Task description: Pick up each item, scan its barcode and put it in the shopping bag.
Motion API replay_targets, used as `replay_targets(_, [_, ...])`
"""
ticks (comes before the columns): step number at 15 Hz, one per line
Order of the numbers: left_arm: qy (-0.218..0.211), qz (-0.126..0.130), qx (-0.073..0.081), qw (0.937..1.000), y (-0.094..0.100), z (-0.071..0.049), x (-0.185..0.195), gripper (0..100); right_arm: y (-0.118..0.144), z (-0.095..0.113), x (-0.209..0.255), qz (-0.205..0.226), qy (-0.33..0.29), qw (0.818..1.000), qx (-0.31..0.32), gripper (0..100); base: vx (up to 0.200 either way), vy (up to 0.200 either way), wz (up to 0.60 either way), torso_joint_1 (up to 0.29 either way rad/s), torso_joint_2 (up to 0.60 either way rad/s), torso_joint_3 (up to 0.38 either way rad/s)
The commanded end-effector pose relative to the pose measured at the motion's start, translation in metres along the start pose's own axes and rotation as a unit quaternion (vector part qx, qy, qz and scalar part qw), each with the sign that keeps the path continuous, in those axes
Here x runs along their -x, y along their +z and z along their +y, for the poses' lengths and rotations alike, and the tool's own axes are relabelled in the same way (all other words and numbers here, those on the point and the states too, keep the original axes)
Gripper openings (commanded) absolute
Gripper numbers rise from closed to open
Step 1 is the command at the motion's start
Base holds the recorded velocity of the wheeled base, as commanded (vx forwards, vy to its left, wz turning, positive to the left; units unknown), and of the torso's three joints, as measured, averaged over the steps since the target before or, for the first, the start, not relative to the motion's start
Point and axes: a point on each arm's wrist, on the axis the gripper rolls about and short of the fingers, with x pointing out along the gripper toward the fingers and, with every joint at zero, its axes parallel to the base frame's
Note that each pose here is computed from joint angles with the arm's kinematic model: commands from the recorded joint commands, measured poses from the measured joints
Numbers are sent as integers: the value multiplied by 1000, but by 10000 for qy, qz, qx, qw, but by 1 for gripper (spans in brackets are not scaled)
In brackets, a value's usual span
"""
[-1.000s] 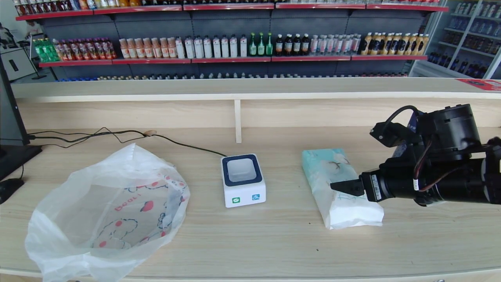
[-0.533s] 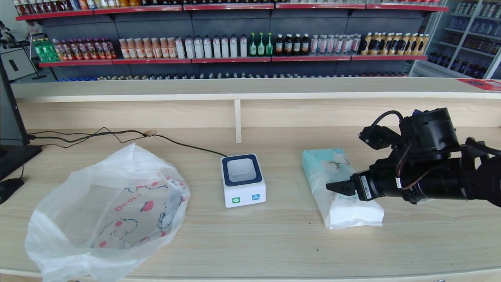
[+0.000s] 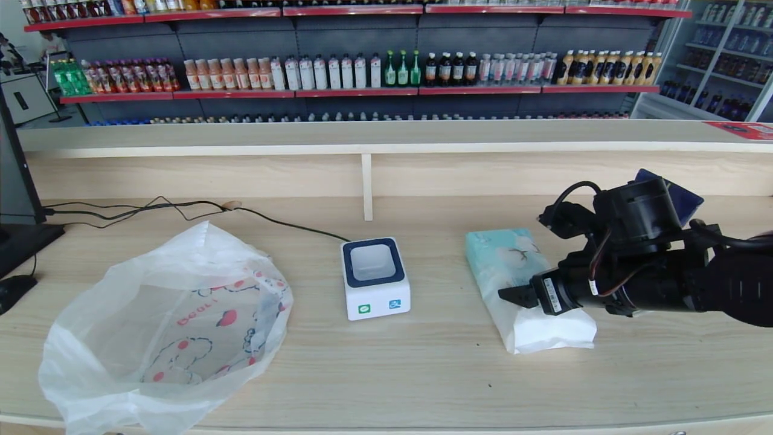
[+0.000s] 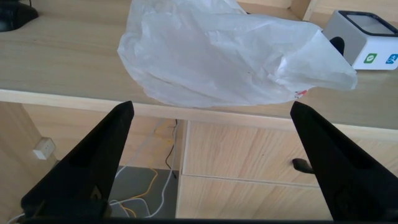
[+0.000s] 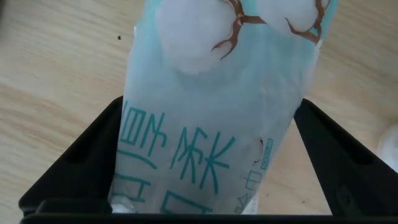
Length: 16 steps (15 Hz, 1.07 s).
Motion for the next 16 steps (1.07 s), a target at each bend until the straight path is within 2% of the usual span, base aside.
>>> replay_targets(1, [-2,-1,1,10000,0,0,0,100,-3,3,-4,79,35,10000,43,100,0,0,0,0,0,0])
replay_targets(4, [6,-2,1,10000,0,0,0,100,-2,7,-7,101,29,9999,84,100,0,0,0,0,0,0])
replay_targets(10, [-2,-1,1,10000,0,0,0,100,16,7,-21,-47,-104,9999,87,100,0,0,0,0,0,0])
replay_targets(15, [-1,6,1,10000,0,0,0,100,9,9,-36,182,-96,9997,105,100,0,0,0,0,0,0])
replay_targets(16, [-2,-1,1,10000,0,0,0,100,9,9,-36,182,-96,9997,98,0,0,0,0,0,0,0])
